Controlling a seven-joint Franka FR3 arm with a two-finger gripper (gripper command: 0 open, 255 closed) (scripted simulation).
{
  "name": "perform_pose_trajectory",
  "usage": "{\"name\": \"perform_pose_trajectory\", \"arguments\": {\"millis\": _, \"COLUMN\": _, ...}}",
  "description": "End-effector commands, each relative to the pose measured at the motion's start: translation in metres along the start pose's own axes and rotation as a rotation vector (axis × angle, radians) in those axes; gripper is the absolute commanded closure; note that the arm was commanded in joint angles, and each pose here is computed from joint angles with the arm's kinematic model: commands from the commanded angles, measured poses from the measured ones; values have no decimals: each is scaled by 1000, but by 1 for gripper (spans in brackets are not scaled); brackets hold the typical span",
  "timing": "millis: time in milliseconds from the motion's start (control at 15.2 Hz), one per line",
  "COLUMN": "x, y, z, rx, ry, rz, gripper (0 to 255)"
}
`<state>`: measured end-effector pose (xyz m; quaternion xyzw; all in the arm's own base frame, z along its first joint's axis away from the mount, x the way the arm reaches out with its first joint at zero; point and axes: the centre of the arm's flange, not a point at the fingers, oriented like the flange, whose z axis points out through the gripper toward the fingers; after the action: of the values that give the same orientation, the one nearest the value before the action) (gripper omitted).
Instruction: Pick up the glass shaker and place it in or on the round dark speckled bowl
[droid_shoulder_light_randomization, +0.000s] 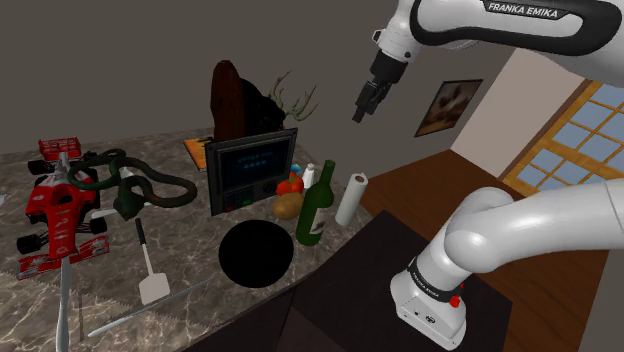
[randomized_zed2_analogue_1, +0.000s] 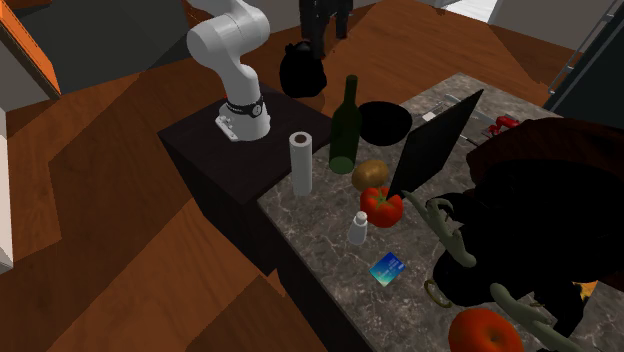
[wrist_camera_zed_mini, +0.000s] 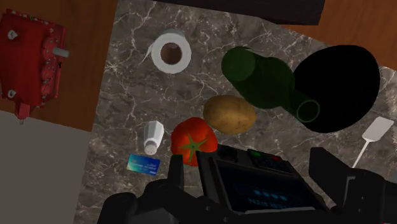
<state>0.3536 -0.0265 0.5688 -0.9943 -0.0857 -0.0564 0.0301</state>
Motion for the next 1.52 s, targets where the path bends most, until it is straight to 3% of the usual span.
{"name": "perform_pose_trajectory", "arguments": {"millis": 0, "x": 9, "y": 5, "z": 24, "rx": -10, "ry": -3, "rz": -19, "gripper": 0}}
{"name": "perform_pose_trajectory", "arguments": {"millis": 1452, "x": 121, "y": 87, "z": 278, "rx": -110, "ry": -76, "rz": -216, "gripper": 0}}
